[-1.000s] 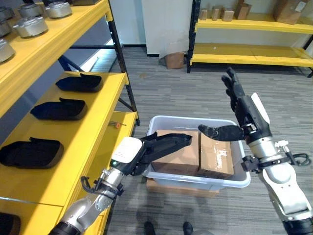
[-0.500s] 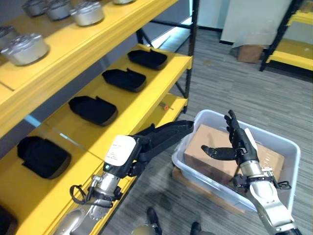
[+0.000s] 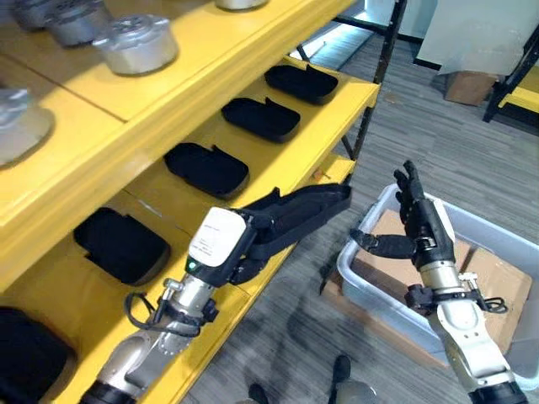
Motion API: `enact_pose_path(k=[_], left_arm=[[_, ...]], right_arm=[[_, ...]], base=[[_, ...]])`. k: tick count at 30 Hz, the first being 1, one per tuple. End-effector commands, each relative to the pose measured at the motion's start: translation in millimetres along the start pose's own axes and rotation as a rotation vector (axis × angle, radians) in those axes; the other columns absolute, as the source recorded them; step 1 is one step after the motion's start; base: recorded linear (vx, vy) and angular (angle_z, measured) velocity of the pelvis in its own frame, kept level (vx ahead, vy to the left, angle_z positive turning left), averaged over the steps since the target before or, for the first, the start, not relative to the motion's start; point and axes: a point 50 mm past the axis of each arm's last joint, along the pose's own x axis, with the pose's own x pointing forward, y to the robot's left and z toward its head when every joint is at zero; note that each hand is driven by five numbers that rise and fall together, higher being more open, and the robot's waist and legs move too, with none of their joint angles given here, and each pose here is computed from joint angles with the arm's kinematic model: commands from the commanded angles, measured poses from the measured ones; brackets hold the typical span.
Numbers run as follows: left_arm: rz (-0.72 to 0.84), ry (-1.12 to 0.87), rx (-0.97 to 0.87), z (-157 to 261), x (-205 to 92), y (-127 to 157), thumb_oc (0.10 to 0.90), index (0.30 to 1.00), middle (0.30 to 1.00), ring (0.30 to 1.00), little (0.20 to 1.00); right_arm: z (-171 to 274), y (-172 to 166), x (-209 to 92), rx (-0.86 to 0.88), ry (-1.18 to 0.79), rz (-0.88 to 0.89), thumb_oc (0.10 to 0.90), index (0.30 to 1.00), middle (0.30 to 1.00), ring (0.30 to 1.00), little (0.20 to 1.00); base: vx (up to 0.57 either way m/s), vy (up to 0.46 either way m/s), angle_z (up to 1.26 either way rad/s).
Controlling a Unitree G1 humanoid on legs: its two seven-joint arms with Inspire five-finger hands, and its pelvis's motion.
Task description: Move parts from the plastic box to the shelf.
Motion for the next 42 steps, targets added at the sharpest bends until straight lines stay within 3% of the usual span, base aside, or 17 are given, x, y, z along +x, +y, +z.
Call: enact_pose_path(k=[1,9,18,33,36,42], left_arm=[[0.217,-0.121,-0.079,17,18,34,0.4,0.3,0.3,0.3,0.3],[0.197,-0.185,-0.126,26,18,34,0.4,0.3,0.3,0.3,0.3],[0.196,-0.321,-0.184,56,54,32,0.4,0.3,0.3,0.3,0.3],[0.262,-0.292,-0.118,48,50,35,0.4,0.3,0.3,0.3,0.3],[0.271,-0.331,-0.123,51,49,36,0.4,0.3,0.3,0.3,0.3],[0.434,-0.276,-0.109,45,43,47,0.4,0.3,0.3,0.3,0.3]], right_arm=[[36,3,14,-0.001,-0.211,0.006,0.9,1.0,1.0,1.0,1.0],[35,0,9,-0.026,-0.226,-0.182,0.9,1.0,1.0,1.0,1.0],[60,-15,-11,-0.14,-0.397,-0.422,0.9,1.0,1.0,1.0,1.0],[72,-9,9,-0.151,-0.497,-0.332,0.9,1.0,1.0,1.0,1.0],[72,-11,5,-0.184,-0.5,-0.382,0.9,1.0,1.0,1.0,1.0],[70,-16,2,-0.218,-0.486,-0.38,0.9,1.0,1.0,1.0,1.0]], base=[[-0.11,0.227,0.28],[-0.12,0.198,0.13],[-0.16,0.056,0.68],[-0.16,-0.113,0.23],[-0.18,-0.001,0.29],[-0.12,0.131,0.9]])
